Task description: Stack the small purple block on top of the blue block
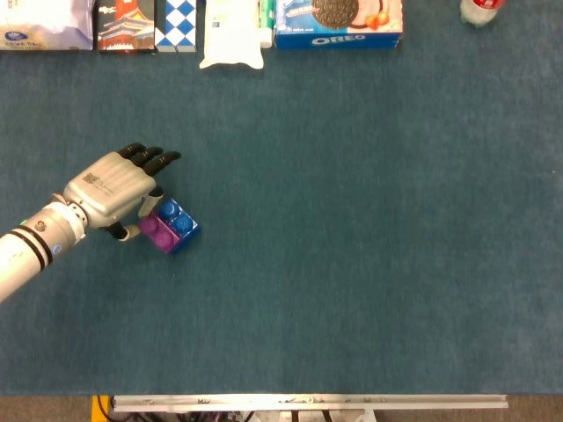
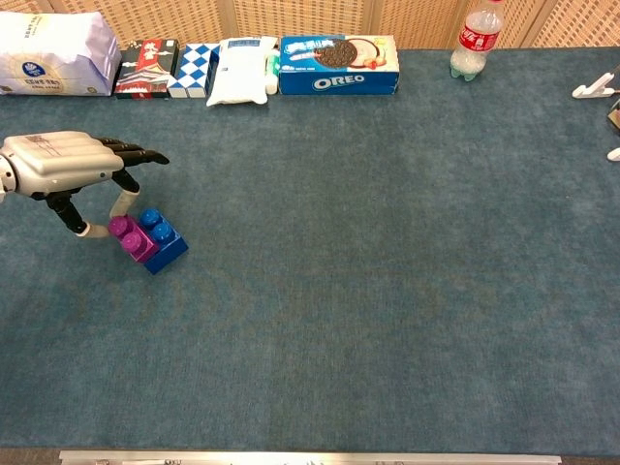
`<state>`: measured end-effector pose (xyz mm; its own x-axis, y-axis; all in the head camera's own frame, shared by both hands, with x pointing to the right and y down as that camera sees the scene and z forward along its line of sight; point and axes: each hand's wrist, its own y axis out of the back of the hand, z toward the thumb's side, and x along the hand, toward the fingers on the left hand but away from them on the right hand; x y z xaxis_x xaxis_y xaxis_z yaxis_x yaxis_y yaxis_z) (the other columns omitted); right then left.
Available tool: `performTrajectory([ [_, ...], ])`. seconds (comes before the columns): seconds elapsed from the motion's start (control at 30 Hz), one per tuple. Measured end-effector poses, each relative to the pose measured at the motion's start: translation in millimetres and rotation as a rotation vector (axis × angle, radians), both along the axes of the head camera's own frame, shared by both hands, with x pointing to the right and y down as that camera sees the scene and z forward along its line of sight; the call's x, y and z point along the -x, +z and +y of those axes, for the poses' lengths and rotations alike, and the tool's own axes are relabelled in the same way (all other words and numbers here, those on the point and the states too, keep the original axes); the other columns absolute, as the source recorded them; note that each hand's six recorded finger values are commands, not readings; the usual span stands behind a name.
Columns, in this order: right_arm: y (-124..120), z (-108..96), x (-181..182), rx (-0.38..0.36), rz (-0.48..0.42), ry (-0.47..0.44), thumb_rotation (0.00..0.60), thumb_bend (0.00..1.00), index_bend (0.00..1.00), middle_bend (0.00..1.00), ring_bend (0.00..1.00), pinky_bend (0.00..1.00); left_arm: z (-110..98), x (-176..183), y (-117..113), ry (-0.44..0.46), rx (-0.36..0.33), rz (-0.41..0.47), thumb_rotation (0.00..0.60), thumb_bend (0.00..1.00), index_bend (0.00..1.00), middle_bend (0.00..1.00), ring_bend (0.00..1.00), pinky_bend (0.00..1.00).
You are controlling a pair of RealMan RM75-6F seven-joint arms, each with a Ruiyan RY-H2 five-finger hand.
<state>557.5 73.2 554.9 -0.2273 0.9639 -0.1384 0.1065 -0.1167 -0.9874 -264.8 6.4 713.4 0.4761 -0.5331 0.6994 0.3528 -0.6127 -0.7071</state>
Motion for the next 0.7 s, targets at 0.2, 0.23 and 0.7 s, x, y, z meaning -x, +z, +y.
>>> performTrajectory([
  [0.2,-0.4,0.3,-0.3,-0.001,-0.001,0.001,0.600,0.55,0.37,0.32,0.21,0.16,-0.4,-0.9,-2.8,-0.006,0.003,-0.017,0.600,0.26,0.51,0.00,0.00,0.08],
  [0.23,-0.4,0.3,-0.3,-0.001,-0.001,0.001,0.600,0.55,0.37,0.32,0.21,0.16,-0.5,-1.0,-4.2,-0.007,0.001,-0.018,0.600,0.26,0.49,0.00,0.00,0.08],
  [0.7,-0.9,1.1,-0.1,-0.002,-0.001,-0.001,0.600,0.55,0.37,0.32,0.21,0.16,-0.6,1.9,-22.9,-0.047,-0.035,-0.031,0.600,0.27,0.33,0.00,0.00,0.09],
])
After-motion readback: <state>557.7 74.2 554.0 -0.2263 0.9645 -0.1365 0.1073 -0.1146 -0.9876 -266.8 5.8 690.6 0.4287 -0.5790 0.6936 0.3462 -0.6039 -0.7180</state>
